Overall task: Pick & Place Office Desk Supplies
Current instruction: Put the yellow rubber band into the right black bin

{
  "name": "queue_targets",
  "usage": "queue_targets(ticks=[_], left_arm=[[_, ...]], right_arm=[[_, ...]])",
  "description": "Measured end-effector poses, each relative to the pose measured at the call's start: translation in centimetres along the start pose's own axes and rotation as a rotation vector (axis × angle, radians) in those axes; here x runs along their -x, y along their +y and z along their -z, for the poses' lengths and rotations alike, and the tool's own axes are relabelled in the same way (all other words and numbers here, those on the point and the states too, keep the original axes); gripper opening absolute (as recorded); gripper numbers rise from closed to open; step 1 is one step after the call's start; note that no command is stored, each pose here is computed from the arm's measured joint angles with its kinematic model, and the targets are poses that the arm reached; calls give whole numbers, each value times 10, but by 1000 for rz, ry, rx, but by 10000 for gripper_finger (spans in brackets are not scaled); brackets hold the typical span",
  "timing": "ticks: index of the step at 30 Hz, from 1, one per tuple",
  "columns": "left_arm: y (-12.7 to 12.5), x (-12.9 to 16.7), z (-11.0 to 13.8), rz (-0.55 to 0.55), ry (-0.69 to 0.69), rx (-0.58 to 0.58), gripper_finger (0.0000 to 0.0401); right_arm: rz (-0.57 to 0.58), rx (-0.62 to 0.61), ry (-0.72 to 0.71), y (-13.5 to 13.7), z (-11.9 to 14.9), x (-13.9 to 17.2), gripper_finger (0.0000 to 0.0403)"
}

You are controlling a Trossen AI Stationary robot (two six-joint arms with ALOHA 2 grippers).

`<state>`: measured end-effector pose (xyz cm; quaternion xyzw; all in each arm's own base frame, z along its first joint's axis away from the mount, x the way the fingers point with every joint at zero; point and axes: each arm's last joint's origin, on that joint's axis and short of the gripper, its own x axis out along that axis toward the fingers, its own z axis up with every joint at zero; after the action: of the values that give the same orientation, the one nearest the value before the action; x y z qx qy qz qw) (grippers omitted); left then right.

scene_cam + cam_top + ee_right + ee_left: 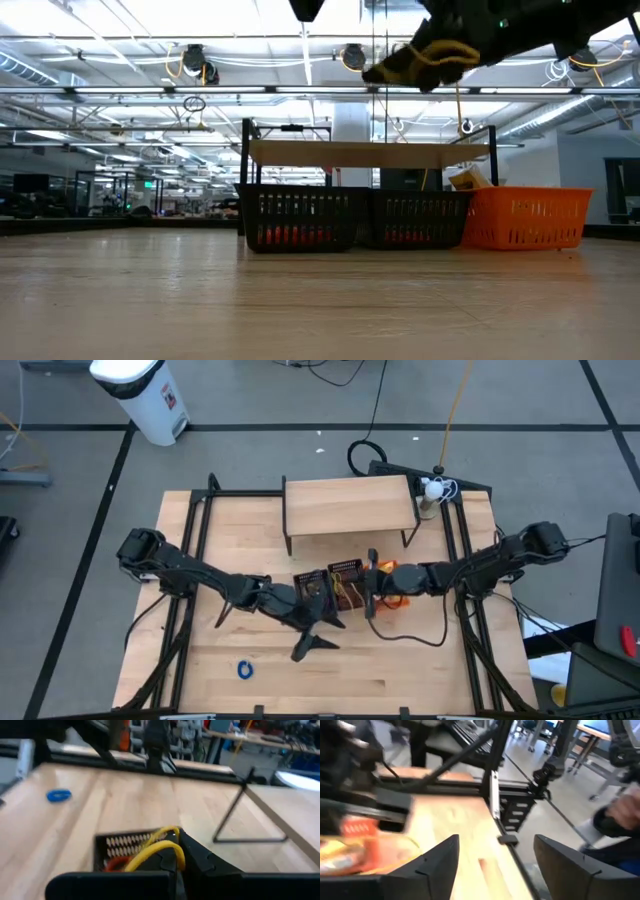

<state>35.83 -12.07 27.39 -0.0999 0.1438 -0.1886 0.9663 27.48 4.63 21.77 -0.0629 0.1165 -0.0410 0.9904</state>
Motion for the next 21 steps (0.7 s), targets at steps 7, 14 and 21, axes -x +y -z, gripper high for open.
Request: queue_targets(ticks=[7,14,21], left_arm=[[-1,1,7,43,86,124,287],[0,1,10,33,120,177,294],[1,1,11,21,126,180,294]], right_arm=[[53,-33,180,-20,9,7,0],[27,-165,421,-26,0,16,0],[-7,-146,469,-17,-23,12,0]])
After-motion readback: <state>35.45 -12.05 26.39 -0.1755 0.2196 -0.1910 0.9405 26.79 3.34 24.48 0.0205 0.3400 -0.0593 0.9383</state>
